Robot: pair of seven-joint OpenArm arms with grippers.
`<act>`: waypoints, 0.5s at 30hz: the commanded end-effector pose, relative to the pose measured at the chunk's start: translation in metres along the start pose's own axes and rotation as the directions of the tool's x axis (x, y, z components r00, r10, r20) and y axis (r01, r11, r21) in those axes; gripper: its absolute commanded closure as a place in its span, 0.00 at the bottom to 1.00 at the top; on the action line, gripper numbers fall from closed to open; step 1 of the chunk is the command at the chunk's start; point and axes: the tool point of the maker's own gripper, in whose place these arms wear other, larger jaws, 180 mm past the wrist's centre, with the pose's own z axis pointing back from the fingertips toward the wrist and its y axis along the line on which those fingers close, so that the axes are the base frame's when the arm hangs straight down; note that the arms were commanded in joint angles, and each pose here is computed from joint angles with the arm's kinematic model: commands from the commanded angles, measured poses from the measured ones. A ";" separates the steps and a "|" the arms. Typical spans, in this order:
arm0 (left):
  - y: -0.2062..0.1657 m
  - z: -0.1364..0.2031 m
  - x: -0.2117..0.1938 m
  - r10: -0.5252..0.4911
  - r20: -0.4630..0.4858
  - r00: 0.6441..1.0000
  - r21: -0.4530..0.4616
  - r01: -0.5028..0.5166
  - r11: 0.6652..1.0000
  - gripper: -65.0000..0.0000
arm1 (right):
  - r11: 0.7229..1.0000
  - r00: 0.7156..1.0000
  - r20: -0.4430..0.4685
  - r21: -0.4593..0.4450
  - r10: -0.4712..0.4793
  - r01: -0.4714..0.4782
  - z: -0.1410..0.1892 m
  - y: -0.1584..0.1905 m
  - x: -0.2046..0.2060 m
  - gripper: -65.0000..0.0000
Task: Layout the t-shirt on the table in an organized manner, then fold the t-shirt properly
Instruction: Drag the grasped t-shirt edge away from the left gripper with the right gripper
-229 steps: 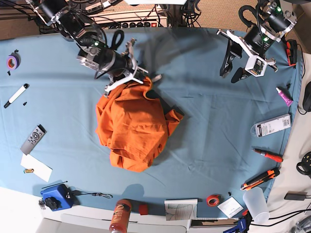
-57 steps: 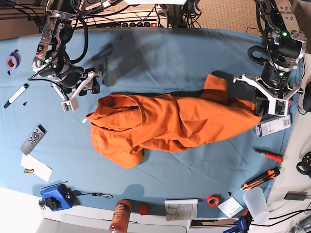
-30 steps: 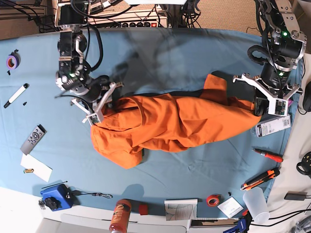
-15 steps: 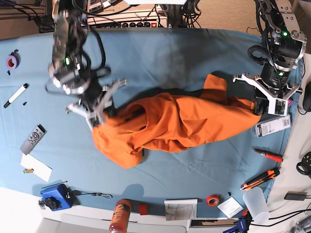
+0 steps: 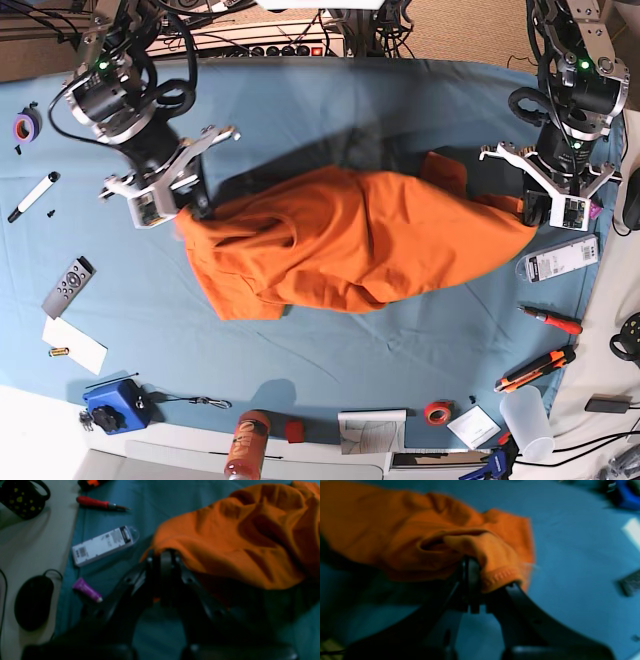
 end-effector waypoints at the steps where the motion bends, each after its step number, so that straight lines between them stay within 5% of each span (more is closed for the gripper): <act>1: 0.002 0.003 0.016 -0.011 0.068 0.998 0.007 0.010 1.000 1.00 | 0.999 0.996 0.091 -0.031 0.012 -0.009 0.004 -0.009 0.024 1.00; 9: -0.002 0.000 0.031 -0.042 0.142 0.989 -0.018 0.045 0.999 1.00 | 0.989 0.986 0.096 -0.035 -0.140 0.144 -0.064 -0.060 0.022 1.00; 15: 0.012 -0.047 0.010 0.011 0.102 0.995 -0.050 -0.006 0.999 1.00 | 0.961 0.961 0.035 -0.036 -0.274 0.275 -0.137 -0.108 0.022 1.00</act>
